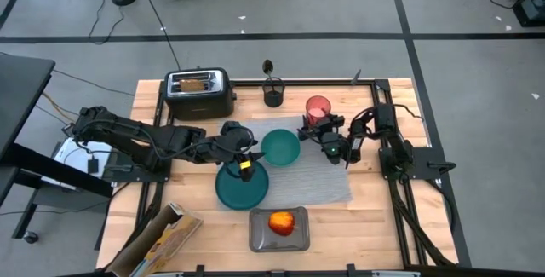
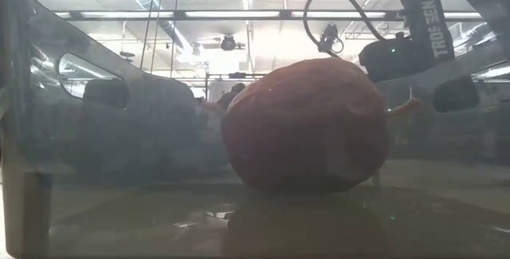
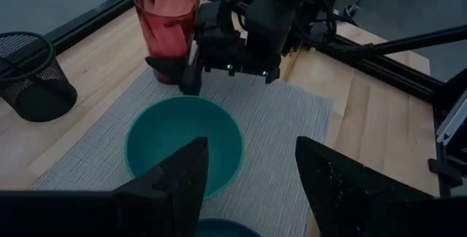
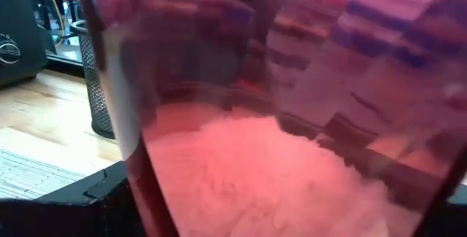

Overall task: Arrange a breakfast setting
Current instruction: Put the red cup of milk on the gray tablemat to the top right of the green bowl

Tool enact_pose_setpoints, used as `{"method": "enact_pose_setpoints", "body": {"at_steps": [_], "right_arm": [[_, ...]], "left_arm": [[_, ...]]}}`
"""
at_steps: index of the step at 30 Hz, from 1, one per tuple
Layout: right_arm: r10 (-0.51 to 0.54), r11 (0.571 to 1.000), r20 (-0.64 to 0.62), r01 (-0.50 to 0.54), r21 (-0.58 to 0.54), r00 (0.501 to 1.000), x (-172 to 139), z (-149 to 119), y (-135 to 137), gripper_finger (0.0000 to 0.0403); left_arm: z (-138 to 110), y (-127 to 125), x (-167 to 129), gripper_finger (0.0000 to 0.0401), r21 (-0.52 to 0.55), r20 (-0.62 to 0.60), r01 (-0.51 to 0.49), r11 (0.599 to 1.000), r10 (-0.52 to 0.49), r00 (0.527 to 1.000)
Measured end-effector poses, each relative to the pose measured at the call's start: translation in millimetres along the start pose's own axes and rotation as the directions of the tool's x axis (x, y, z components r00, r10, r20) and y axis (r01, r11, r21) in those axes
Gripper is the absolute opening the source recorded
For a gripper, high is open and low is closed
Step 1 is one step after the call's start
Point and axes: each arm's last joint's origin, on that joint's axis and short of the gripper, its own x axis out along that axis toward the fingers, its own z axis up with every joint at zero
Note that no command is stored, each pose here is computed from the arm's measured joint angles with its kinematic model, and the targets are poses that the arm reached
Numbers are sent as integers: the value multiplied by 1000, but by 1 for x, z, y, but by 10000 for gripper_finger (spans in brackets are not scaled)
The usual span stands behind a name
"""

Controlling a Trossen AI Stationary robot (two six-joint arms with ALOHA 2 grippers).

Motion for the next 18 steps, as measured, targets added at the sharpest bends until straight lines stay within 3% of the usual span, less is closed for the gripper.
{"method": "enact_pose_setpoints", "body": {"at_steps": [7,18], "right_arm": [[14,1000,-13,-14,26,1000,-7,-2,-9,391],[94,991,-34,-90,104,995,-19,-7,-10,391]], "left_arm": [[-1,1,0,213,-5,-12,-7,1000,7,1000],[-7,4,0,213,-127,-103,-3,992,-10,995]]}}
